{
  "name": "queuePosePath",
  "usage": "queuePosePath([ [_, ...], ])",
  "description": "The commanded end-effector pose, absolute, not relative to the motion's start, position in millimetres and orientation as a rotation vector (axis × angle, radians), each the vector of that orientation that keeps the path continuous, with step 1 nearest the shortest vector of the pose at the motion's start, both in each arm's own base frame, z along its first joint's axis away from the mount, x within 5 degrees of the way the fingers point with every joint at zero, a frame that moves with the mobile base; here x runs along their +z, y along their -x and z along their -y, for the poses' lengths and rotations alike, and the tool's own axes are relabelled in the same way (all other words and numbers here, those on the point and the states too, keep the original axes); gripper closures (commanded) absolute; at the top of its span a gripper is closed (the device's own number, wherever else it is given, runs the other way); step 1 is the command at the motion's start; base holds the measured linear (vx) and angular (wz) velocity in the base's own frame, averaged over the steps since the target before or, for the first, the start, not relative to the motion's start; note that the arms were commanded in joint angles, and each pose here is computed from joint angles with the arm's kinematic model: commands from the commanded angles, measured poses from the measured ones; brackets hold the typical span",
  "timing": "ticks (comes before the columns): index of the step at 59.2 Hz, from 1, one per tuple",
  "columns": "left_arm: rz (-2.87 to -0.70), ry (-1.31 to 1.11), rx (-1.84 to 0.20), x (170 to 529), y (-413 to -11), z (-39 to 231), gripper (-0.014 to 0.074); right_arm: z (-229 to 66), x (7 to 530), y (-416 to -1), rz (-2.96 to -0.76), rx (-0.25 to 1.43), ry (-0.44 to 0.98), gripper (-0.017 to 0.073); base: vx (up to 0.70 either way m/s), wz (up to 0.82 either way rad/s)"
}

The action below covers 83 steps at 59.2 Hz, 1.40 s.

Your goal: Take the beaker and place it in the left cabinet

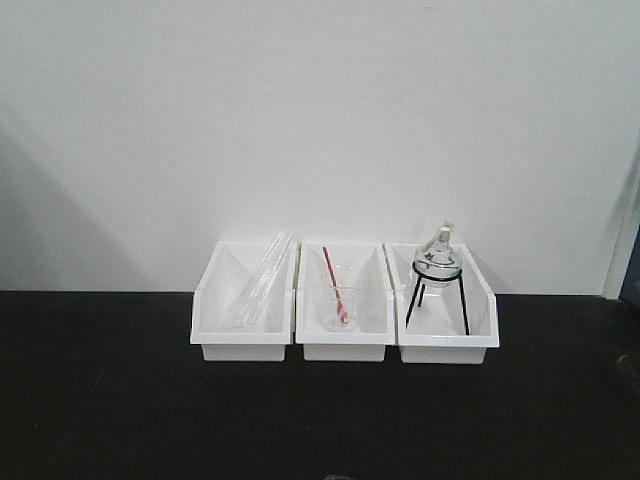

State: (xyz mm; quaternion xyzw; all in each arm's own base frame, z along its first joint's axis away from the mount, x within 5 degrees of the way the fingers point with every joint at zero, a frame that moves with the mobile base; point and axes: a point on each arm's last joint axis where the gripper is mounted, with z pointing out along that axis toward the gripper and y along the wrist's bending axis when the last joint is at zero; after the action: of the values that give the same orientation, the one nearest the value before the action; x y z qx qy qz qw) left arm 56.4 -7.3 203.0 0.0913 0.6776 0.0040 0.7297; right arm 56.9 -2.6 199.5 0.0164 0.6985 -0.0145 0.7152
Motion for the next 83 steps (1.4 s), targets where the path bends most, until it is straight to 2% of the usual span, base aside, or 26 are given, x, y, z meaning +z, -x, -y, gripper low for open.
queuePosePath([
  [1, -1.416, -0.189, 0.002, 205.4, -54.9, 7.4, 0.0592, 1.6, 214.7, -54.1, -1.359, -0.026, -0.029, 0.0568, 0.0, 0.0],
  [13, -1.416, -0.189, 0.002, 205.4, -54.9, 7.4, 0.0592, 1.5, 230.9, -50.8, -1.308, 0.085, -0.113, 0.0566, 0.0, 0.0],
  [29, -1.416, -0.189, 0.002, 205.4, -54.9, 7.4, 0.0592, 3.2, 286.7, -48.2, -1.413, 0.056, -0.129, 0.0565, 0.0, 0.0],
  [45, -1.416, -0.189, 0.002, 205.4, -54.9, 7.4, 0.0592, 5.4, 278.0, -78.1, -1.672, 0.012, -0.123, 0.056, 0.0, 0.0],
  [55, -1.416, -0.189, 0.002, 205.4, -54.9, 7.4, 0.0592, 6.2, 271.2, -93.3, -1.751, -0.003, -0.114, 0.0539, 0.0, 0.0],
  [63, -1.416, -0.189, 0.002, 205.4, -54.9, 7.4, 0.0592, 6.0, 271.5, -104.0, -1.742, 0.004, -0.108, 0.0483, 0.0, 0.0],
  [70, -1.416, -0.189, 0.002, 205.4, -54.9, 7.4, 0.0592, 6.1, 268.5, -112.2, -1.764, 0.008, -0.108, 0.0395, 0.0, 0.0],
  [83, -1.416, -0.189, 0.002, 205.4, -54.9, 7.4, 0.0592, 6.0, 262.9, -129.5, -1.787, 0.017, -0.104, 0.0147, 0.0, 0.0],
])
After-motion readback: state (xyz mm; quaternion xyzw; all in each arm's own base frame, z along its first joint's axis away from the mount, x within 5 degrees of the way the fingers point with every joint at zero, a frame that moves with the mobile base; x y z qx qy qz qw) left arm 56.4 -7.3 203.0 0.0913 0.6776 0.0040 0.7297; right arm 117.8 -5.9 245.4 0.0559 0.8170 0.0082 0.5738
